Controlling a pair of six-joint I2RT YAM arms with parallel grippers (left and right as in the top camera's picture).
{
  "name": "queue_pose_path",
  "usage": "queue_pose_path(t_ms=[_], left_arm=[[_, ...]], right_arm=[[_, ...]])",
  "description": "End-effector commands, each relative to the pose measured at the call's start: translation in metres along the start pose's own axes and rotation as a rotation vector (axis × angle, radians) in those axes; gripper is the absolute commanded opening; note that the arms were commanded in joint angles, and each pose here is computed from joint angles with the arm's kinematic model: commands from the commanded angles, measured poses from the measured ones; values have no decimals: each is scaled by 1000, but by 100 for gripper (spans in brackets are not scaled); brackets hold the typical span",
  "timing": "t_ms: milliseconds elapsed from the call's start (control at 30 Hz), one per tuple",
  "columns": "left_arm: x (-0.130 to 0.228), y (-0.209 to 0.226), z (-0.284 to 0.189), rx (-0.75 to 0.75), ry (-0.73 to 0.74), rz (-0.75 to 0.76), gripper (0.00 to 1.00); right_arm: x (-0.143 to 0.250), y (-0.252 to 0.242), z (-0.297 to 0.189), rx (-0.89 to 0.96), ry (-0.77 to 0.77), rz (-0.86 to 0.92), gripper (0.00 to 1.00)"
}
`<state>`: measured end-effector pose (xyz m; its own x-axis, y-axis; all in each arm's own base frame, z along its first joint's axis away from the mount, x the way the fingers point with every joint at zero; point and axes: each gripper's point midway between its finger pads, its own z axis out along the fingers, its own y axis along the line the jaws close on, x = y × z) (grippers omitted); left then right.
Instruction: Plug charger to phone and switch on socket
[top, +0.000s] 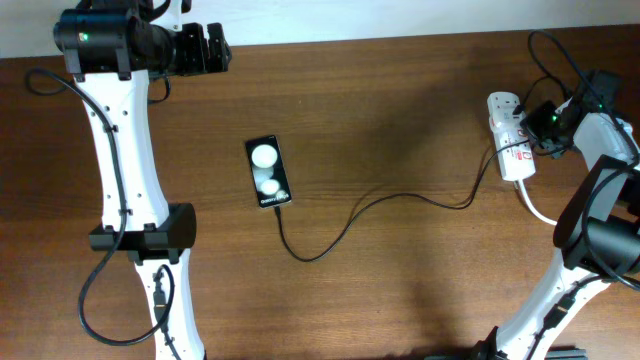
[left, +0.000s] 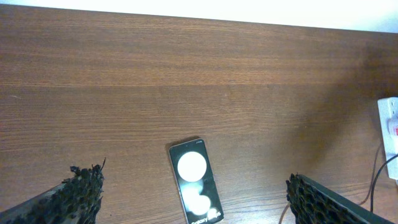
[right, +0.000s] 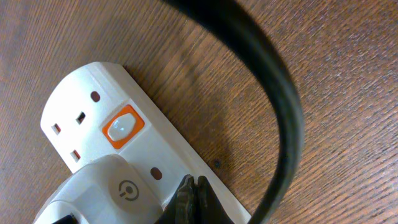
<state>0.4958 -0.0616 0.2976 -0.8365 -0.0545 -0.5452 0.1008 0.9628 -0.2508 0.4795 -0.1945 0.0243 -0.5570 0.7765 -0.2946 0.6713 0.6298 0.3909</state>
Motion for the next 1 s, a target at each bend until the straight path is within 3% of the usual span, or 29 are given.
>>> queue_pose_path(t_ms=[0,600,967], left_arm=[[-4,-1,-13,-6,-30,6,99],[-4,-1,-13,-6,-30,6,99],[-4,-1,-13,-6,-30,6,99]], right_arm=[[7,2,9,-9,32,8,4],[3,5,9,-28,20,-3,4],[20,3,8,-26,93,16,4]])
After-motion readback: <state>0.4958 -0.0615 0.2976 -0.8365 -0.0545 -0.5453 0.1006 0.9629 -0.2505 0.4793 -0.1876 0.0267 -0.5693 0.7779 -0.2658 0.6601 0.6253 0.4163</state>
